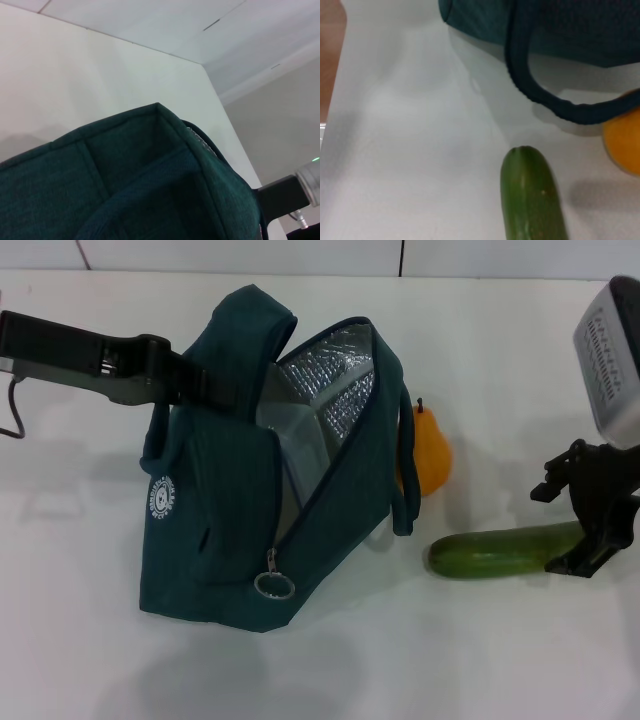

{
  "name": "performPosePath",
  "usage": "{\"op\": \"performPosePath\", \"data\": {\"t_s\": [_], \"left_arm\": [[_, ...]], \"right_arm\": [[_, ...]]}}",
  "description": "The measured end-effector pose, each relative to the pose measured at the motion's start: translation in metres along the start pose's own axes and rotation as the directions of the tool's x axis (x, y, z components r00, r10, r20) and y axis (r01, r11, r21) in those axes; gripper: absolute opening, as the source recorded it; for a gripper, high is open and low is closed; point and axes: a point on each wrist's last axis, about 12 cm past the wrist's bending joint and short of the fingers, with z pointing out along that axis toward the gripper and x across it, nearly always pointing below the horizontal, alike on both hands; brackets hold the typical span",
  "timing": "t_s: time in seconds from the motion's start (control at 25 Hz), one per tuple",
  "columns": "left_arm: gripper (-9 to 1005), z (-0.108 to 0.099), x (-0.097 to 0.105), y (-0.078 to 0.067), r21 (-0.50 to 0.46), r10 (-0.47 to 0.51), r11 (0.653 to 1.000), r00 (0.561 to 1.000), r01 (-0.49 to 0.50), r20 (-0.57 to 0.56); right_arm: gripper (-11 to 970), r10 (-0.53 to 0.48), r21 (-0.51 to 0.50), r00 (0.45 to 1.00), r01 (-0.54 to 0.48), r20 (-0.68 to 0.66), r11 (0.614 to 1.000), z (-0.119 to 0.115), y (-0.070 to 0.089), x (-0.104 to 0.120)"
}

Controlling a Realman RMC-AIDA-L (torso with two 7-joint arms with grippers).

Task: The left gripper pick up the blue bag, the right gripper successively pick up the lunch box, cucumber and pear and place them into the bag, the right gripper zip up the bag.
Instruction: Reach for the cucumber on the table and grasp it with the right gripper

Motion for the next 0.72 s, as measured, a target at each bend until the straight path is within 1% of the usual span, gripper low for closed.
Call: {"op": "performPosePath", "data": {"t_s": [0.24, 0.48, 0.72], "left_arm": [[40, 0.0, 0.0, 0.0, 0.0, 0.002, 1.0, 1.0, -0.002, 0.0], [40, 0.001, 0.0, 0.0, 0.001, 0.005, 1.0, 1.0, -0.005, 0.002], [40, 0.001, -0.001, 0.0, 0.001, 0.008, 1.0, 1.0, -0.008, 0.001]], "right_arm": [[843, -0.008, 0.001, 1.0, 0.008, -0.012, 1.0, 0.014, 0.001, 0.003], [841, 0.008, 0.0, 1.0, -0.008, -0.025, 1.0, 0.03, 0.001, 0.01], [839, 0.005, 0.016, 1.0, -0.005, -0.029, 1.0, 0.037, 0.001, 0.011]]}}
